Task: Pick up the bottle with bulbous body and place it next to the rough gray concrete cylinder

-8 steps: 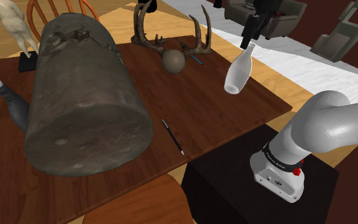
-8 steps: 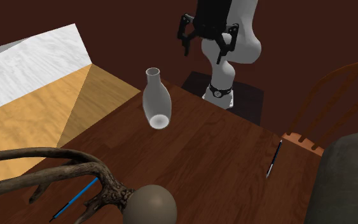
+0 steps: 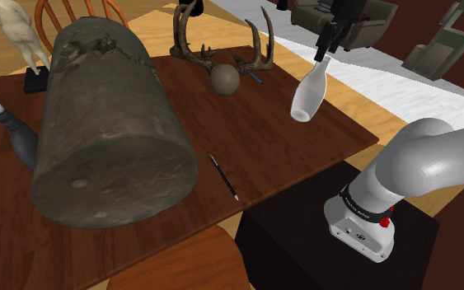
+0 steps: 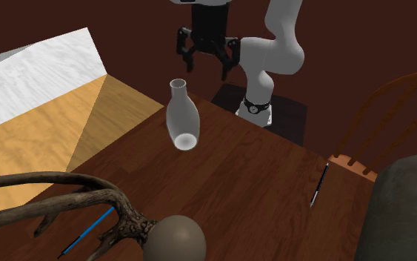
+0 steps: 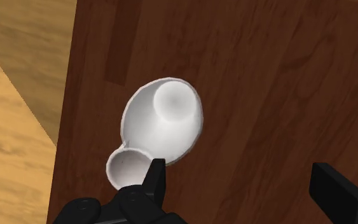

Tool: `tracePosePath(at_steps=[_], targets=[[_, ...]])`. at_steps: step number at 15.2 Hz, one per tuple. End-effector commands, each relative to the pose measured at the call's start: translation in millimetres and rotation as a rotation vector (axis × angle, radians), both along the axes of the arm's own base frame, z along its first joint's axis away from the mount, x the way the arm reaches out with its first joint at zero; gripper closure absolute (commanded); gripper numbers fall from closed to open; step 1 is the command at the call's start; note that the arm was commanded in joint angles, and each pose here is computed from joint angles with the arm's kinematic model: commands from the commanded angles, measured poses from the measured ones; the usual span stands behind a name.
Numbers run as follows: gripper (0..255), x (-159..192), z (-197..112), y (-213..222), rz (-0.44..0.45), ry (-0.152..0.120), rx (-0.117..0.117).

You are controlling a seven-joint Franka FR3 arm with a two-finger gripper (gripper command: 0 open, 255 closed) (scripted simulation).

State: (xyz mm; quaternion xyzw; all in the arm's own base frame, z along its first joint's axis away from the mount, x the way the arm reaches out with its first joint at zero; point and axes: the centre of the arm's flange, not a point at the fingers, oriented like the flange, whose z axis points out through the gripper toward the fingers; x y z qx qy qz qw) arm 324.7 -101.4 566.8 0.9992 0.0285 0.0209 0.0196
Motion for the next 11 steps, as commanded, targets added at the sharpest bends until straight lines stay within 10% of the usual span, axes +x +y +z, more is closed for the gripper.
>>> tracePosePath(at_steps=[1,11], targets=[[0,8,-7,-30,-0.014,0.003,0.015],[0,22,-57,-82,-0.043,0.009,0.046]])
